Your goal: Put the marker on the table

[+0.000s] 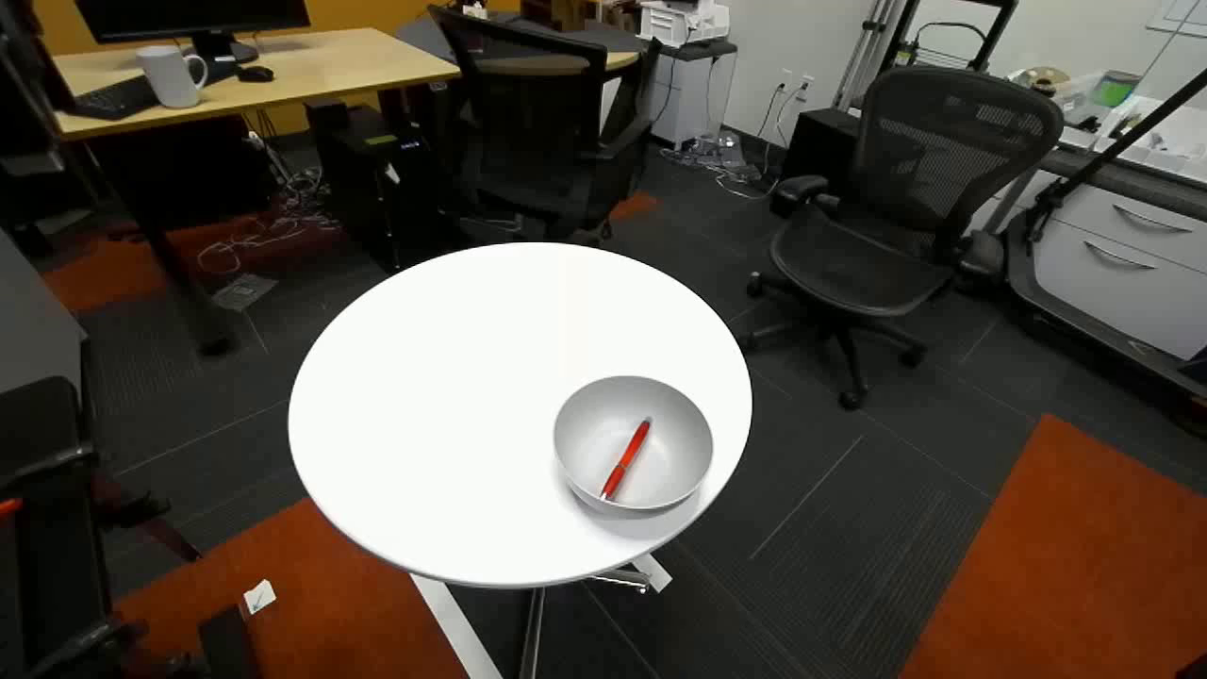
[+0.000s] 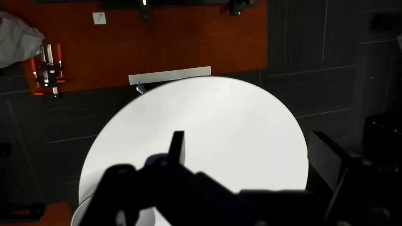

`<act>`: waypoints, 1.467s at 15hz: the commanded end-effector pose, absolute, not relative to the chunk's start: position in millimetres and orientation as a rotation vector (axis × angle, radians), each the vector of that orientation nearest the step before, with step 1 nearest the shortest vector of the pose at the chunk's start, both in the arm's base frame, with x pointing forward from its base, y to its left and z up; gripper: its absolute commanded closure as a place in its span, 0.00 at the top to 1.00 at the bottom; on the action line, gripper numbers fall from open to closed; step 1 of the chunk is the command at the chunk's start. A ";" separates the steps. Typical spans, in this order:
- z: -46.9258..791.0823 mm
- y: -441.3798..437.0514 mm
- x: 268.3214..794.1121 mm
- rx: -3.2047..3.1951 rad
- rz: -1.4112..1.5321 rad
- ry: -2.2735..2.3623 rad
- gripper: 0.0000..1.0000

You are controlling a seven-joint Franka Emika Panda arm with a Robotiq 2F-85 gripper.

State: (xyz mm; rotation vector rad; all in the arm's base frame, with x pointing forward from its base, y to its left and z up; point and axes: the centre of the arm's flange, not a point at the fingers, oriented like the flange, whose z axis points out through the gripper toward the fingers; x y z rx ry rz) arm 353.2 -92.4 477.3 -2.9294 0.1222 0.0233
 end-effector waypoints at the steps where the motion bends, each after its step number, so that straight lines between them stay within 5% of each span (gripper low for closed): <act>1: 477.3 -92.4 353.2 -2.929 0.023 0.122 1.00; 8: 481.2 -98.0 376.3 -2.941 0.008 0.072 1.00; 22: 417.8 -173.3 508.2 -3.090 -0.193 -0.087 1.00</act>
